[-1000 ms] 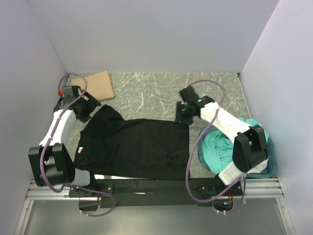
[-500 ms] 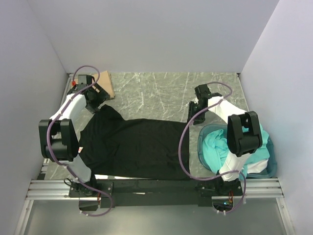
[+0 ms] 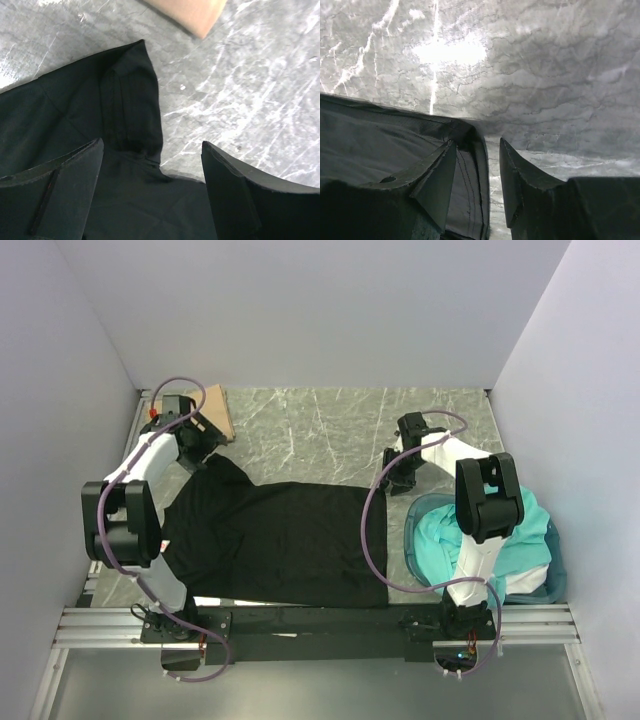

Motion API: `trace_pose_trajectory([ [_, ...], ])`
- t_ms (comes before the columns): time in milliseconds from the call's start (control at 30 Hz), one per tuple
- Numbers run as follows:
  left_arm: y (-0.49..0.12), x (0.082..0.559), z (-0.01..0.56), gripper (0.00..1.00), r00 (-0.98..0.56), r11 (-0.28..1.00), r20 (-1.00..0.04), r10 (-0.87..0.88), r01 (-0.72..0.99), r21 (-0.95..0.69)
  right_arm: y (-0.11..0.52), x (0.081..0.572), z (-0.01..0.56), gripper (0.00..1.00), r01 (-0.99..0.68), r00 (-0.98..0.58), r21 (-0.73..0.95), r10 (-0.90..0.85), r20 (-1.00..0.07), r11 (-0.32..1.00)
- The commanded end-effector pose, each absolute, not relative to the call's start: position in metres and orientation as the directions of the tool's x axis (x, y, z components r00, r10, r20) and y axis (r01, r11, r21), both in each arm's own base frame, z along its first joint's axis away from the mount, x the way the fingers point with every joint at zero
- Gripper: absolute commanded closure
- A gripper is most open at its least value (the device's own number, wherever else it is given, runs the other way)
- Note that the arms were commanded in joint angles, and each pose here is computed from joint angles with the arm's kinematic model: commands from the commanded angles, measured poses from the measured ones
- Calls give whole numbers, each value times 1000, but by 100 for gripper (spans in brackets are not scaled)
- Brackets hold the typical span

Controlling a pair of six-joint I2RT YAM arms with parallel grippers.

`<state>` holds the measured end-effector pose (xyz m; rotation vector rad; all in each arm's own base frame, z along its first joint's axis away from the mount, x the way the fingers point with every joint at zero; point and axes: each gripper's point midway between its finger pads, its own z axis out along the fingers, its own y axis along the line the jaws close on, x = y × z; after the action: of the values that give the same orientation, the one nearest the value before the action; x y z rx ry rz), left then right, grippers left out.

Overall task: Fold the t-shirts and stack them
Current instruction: Fold the tshirt

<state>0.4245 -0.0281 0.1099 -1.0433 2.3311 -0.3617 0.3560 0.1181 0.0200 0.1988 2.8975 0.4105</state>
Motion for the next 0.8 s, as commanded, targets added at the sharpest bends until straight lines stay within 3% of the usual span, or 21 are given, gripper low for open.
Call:
trace_pose_trajectory([
  [0, -30, 434, 112, 15, -562, 682, -387, -731, -579, -447, 123, 366, 24, 53, 69, -965, 316, 144, -218, 946],
  [567, -28, 445, 87, 19, -604, 702, -358, -712, -597, -388, 136, 365, 23, 60, 39, -973, 355, 116, -199, 934],
  [767, -21, 451, 77, 28, -624, 724, -368, -689, -598, -344, 136, 361, 22, 82, 32, -976, 358, 107, -191, 933],
])
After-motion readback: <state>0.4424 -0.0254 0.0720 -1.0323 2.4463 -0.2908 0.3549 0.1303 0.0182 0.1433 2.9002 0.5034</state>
